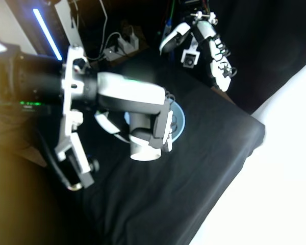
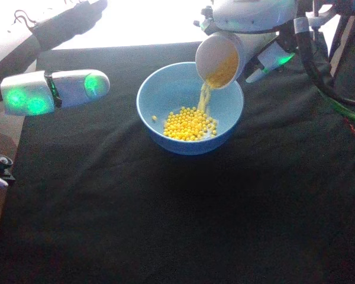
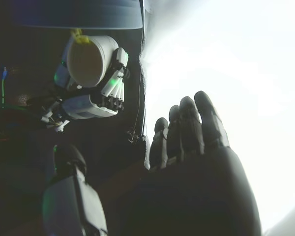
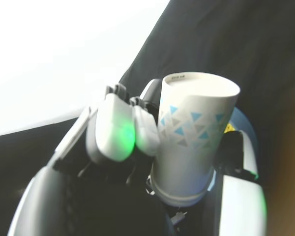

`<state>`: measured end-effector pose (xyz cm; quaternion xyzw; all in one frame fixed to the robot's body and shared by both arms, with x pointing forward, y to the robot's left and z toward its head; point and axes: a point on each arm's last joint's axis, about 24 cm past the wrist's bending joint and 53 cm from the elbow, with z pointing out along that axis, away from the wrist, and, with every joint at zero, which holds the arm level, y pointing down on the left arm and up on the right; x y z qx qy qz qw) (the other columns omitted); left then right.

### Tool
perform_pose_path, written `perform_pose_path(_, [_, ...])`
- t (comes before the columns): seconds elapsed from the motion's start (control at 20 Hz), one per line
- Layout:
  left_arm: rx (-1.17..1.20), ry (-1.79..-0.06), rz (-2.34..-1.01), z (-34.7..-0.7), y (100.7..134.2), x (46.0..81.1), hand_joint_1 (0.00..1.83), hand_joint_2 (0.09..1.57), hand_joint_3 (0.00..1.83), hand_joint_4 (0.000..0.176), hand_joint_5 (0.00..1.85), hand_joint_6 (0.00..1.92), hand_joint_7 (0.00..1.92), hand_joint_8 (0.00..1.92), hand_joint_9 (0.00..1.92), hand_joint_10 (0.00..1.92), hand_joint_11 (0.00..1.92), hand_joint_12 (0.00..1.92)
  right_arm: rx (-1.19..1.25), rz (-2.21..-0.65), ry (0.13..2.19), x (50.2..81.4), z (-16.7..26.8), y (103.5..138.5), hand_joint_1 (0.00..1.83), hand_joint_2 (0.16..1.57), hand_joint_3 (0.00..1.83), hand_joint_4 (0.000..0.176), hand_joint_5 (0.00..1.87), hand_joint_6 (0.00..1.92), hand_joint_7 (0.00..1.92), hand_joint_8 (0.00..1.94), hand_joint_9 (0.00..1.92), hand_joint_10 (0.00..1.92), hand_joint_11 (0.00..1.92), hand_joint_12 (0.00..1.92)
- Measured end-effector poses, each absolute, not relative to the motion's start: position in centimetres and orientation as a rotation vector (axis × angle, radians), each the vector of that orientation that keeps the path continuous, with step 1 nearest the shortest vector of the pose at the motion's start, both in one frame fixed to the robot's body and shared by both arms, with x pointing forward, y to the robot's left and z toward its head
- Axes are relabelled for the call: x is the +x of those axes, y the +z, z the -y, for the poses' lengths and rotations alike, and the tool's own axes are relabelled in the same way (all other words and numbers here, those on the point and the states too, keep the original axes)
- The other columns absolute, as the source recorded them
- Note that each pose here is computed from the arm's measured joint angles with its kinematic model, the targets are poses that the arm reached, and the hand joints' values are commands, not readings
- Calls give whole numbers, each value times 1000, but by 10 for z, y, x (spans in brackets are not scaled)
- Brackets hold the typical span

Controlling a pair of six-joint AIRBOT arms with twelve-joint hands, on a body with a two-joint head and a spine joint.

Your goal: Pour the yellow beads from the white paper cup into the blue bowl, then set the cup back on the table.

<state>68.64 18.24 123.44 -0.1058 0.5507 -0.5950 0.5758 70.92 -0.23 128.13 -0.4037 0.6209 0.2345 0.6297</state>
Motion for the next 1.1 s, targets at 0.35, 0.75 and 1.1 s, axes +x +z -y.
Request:
perform_pose_path(0.35, [-248, -1394, -1290, -182, 1234, 686, 427, 872, 0, 42, 195, 11, 240, 4, 270, 7, 14, 548, -932, -1418, 527, 708, 2, 1281, 1140, 1142, 22, 0, 910, 1347, 1268, 1941, 1430, 1921, 1516, 1921])
perform_pose_path(0.75, [-247, -1394, -1291, -182, 1234, 686, 444, 870, 0, 46, 202, 9, 248, 6, 279, 7, 16, 559, -947, -1412, 516, 707, 1, 1280, 1185, 1142, 1, 0, 1011, 1904, 1300, 1941, 1443, 1921, 1535, 1921])
perform_pose_path(1.1, [-246, -1396, -1287, -181, 1235, 686, 437, 871, 10, 34, 196, 0, 246, 0, 276, 0, 7, 607, -958, -1408, 510, 706, 0, 1279, 1100, 1162, 8, 0, 1059, 1921, 1301, 1941, 1435, 1921, 1559, 1921])
